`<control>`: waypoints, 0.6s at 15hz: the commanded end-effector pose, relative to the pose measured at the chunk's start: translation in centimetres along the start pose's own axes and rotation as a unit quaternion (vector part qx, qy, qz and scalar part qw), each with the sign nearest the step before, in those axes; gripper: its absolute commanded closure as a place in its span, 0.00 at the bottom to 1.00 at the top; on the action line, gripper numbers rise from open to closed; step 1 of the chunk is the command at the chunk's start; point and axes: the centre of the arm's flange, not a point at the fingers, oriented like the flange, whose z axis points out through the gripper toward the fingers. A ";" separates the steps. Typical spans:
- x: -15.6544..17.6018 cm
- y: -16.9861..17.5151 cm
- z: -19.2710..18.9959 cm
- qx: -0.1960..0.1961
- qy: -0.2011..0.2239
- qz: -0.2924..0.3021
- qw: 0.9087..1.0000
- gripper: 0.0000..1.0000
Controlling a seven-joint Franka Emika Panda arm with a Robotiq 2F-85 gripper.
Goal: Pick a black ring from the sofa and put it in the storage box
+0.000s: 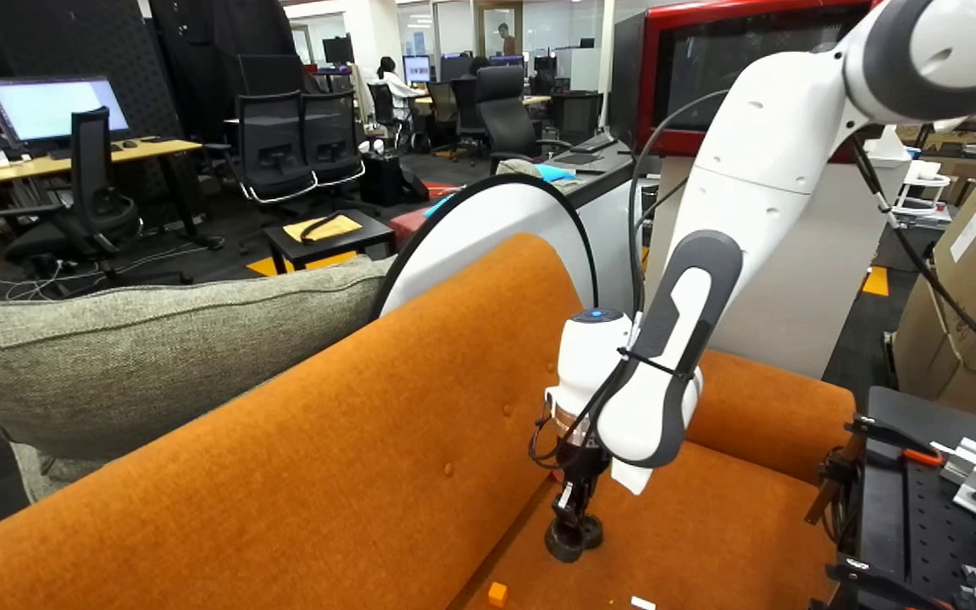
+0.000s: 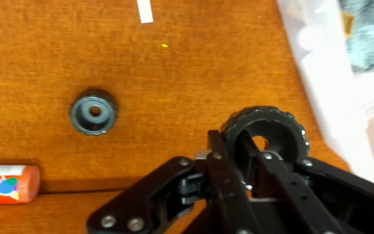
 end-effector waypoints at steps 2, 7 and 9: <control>-4.7 -7.2 -1.8 0.057 -0.019 -0.120 0.991 0.96; -8.3 -13.4 1.9 0.095 -0.087 -0.215 0.968 0.84; -8.8 -14.2 2.8 0.101 -0.098 -0.224 0.964 0.58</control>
